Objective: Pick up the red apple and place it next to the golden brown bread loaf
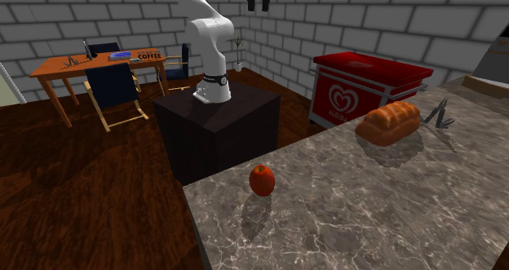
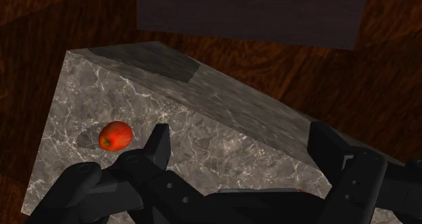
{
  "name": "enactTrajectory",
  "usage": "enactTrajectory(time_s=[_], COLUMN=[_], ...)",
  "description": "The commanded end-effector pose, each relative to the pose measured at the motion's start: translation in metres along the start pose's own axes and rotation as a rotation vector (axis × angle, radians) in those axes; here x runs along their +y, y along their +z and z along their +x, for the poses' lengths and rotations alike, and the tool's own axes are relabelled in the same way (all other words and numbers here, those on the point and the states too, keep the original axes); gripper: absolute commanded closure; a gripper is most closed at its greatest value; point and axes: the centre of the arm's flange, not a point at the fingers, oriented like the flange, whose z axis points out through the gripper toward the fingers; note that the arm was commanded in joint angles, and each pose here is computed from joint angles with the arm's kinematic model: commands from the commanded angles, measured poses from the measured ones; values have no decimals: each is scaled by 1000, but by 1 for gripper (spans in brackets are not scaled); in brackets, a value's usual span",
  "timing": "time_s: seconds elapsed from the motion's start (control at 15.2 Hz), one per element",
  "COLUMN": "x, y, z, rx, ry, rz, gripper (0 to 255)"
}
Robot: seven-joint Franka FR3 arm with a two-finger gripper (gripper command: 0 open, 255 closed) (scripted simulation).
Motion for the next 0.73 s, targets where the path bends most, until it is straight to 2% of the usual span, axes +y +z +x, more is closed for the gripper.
enactTrajectory(time_s=[0.0,0.66], x=[0,75], y=[0,95], z=[0,52], rx=[0,5], ry=[0,-51], rz=[0,-4], gripper=[0,0])
